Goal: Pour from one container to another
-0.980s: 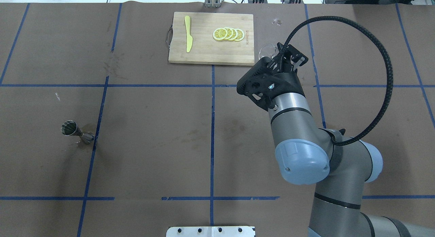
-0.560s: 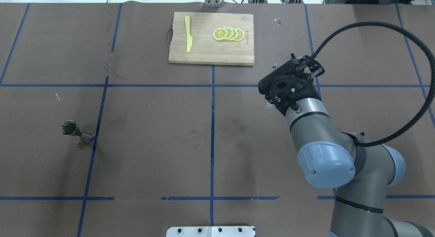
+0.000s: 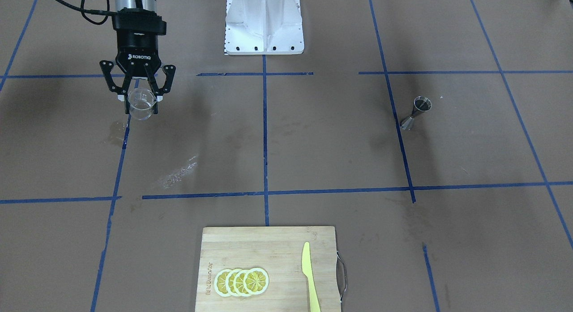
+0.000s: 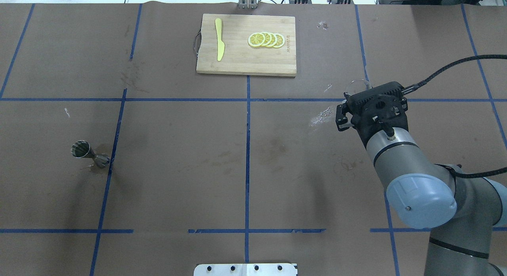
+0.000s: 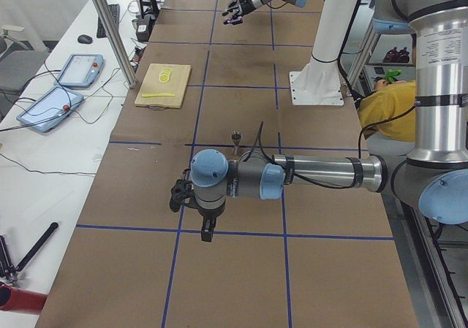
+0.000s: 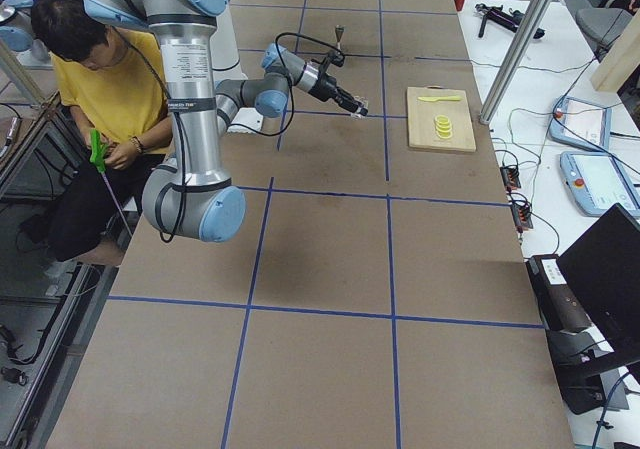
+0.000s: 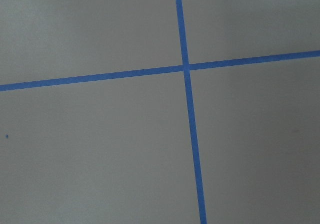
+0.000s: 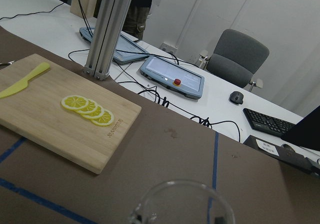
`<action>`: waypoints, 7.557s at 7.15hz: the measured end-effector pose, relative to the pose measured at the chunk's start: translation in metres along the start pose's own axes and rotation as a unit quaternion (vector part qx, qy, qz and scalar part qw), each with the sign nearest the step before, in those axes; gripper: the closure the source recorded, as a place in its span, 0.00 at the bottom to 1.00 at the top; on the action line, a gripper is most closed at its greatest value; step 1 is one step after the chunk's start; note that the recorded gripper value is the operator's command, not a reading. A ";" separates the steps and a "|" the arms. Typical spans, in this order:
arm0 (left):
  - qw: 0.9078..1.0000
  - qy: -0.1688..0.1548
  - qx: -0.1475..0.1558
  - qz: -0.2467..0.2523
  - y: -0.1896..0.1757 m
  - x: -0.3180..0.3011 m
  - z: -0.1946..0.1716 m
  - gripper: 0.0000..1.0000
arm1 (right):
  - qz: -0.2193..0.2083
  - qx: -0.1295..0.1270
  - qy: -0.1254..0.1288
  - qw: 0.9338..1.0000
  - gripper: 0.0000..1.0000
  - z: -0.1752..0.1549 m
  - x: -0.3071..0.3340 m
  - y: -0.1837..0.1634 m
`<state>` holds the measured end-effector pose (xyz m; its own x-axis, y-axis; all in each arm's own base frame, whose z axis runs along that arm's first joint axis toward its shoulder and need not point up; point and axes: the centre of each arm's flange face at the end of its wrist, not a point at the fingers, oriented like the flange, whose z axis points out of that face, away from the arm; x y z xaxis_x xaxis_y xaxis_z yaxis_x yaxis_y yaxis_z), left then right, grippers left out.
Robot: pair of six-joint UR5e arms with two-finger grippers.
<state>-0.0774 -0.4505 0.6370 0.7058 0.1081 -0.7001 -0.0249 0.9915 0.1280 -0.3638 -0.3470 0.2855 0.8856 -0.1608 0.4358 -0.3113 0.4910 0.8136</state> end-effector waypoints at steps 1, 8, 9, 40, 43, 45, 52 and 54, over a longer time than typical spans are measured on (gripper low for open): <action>1.000 0.000 0.001 0.001 0.000 0.000 0.000 0.00 | 0.034 0.004 -0.008 0.999 1.00 0.007 0.016 0.022; 1.000 -0.001 0.011 0.011 -0.006 0.009 -0.008 0.00 | 0.132 0.030 0.015 0.991 1.00 0.052 0.047 0.157; 1.000 -0.001 0.011 0.012 -0.007 0.009 -0.008 0.00 | 0.133 0.037 0.021 0.990 1.00 0.054 0.044 0.175; 1.000 -0.002 0.016 0.019 -0.014 0.011 -0.009 0.00 | 0.132 0.059 -0.006 0.990 0.00 0.021 0.075 0.228; 1.000 -0.002 0.016 0.019 -0.014 0.010 -0.009 0.00 | 0.112 0.015 -0.012 0.993 0.00 0.034 0.106 0.167; 1.000 -0.002 0.016 0.019 -0.013 0.010 -0.009 0.00 | 0.087 -0.054 -0.023 0.994 0.00 0.061 0.152 0.140; 1.000 -0.002 0.014 0.019 -0.011 0.009 -0.008 0.00 | 0.013 -0.354 -0.104 0.930 0.00 0.056 0.454 0.064; 1.000 -0.002 0.013 0.019 -0.010 0.008 -0.007 0.00 | 0.100 -0.431 -0.087 0.893 0.00 0.040 0.503 0.075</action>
<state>-0.0764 -0.4595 0.6254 0.7070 0.1456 -0.6920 -0.0330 0.9843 0.1733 0.0440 -0.4255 0.5814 0.7513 -0.0899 0.6538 -0.0099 0.9890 0.1474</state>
